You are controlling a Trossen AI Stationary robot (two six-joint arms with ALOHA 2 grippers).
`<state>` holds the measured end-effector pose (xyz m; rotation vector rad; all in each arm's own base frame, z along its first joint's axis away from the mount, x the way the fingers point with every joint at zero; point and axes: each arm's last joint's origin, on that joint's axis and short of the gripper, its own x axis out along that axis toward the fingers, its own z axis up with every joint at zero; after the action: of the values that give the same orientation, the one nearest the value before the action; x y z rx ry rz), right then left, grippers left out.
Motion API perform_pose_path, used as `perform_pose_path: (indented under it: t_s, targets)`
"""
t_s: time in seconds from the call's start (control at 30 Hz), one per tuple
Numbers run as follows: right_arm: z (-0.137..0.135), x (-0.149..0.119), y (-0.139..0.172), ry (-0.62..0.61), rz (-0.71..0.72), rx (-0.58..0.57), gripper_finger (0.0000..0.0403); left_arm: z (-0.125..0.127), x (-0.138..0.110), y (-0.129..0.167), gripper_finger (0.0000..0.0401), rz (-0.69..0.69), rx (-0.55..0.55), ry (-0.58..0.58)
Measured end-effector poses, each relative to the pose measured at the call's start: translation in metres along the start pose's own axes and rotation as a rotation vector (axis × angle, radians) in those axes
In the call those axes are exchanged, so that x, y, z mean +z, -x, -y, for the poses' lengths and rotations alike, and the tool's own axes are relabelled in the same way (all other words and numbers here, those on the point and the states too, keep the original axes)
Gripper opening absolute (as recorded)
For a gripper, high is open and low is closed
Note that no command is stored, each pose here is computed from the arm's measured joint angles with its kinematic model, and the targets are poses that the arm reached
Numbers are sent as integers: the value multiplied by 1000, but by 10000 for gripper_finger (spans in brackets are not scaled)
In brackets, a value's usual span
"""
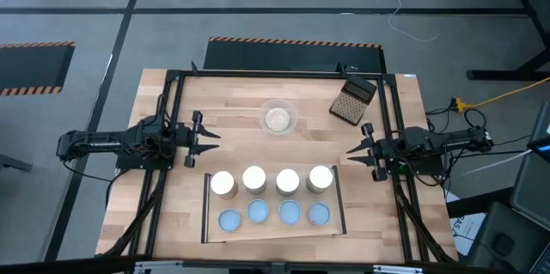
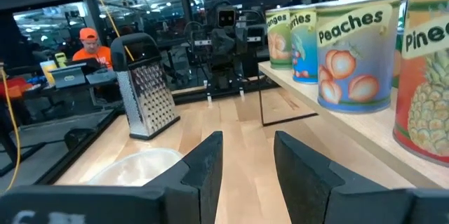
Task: Pick and place cans onto a shelf
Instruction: Return to Home Position
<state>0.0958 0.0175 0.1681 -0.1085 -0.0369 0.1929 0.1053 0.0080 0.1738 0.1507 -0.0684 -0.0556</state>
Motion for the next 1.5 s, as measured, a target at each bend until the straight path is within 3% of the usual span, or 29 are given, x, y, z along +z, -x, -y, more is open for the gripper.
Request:
perform_pose_path:
  t_s: [0.2,0.43,1.5]
  targets:
    - [0,0,0,-26,1,0,85,0,0,0,121,4,1,15]
    - [0,0,0,-25,1,0,85,0,-1,0,121,-15,1,165]
    - [0,1,0,-24,3,-1,85,0,-4,0,121,-42,14,138]
